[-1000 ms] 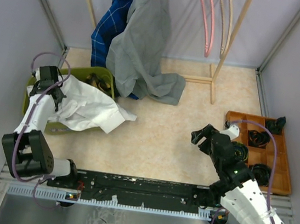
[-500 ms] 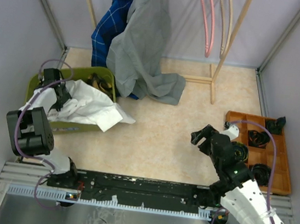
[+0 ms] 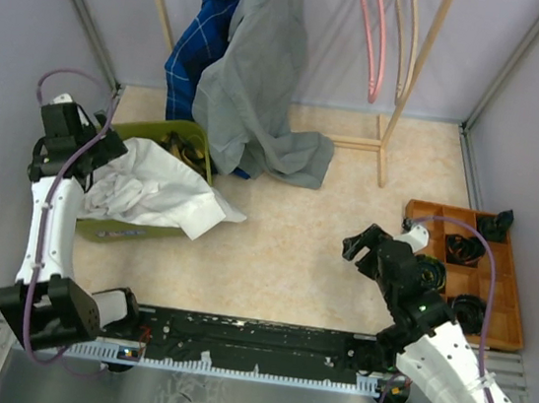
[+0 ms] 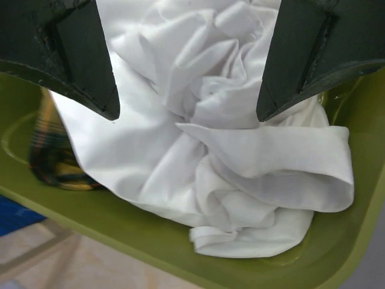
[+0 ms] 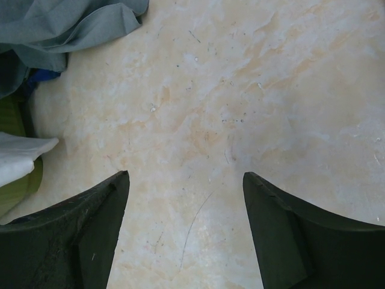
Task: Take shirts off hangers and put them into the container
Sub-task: Place the shirt in the bin.
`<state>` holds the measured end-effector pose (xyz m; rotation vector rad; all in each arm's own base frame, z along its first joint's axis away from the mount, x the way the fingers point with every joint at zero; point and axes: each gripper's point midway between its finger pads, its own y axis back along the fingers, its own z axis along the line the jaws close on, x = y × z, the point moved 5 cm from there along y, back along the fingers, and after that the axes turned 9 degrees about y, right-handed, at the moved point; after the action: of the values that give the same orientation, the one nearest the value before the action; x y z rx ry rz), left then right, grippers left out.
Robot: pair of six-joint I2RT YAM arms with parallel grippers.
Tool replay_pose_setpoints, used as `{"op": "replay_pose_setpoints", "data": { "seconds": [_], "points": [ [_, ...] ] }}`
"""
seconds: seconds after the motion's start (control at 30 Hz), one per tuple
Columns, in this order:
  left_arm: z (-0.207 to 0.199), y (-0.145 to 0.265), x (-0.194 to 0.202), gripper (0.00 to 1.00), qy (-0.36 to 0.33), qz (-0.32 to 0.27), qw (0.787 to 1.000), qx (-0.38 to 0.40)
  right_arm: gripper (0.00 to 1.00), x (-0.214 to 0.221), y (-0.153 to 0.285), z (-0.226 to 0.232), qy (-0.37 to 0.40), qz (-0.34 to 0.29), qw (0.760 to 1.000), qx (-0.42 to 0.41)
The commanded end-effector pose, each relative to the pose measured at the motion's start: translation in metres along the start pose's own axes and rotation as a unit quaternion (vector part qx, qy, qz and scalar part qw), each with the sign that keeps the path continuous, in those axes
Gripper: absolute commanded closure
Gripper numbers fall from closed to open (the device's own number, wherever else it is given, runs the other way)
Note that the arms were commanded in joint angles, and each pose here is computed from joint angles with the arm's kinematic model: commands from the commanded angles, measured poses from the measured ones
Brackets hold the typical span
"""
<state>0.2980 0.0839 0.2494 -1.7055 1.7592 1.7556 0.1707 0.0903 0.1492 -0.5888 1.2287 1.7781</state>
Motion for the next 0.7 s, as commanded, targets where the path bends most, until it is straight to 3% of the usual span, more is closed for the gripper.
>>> {"op": "replay_pose_setpoints", "data": {
  "seconds": [0.0, 0.07, 0.2, 0.3, 0.5, 0.67],
  "points": [
    [-0.025, 0.033, -0.009, 0.0, -0.004, -0.012, 0.995, 0.099, 0.23, -0.014, -0.002, 0.009, -0.01, -0.026, 1.0, -0.01],
    [-0.041, 0.049, -0.006, 0.03, 0.005, 0.0, 0.986, 0.167, 0.23, -0.014, -0.003, 0.011, -0.011, -0.024, 1.0, -0.012],
    [-0.079, 0.082, 0.016, 0.12, -0.002, 0.057, 0.945, 0.321, 0.23, -0.014, -0.005, 0.013, -0.014, -0.022, 1.0, -0.015],
    [-0.103, 0.1, 0.046, 0.14, -0.045, 0.084, 0.923, 0.372, 0.22, -0.014, -0.006, 0.015, -0.018, -0.02, 0.999, -0.018],
    [-0.138, 0.129, 0.112, 0.18, -0.174, 0.136, 0.901, 0.373, 0.22, -0.013, -0.007, 0.016, -0.019, -0.015, 1.0, -0.02],
    [-0.148, 0.134, 0.139, 0.19, -0.272, 0.129, 0.898, 0.32, 0.21, -0.013, -0.007, 0.017, -0.021, -0.015, 0.999, -0.021]
  ]
}}
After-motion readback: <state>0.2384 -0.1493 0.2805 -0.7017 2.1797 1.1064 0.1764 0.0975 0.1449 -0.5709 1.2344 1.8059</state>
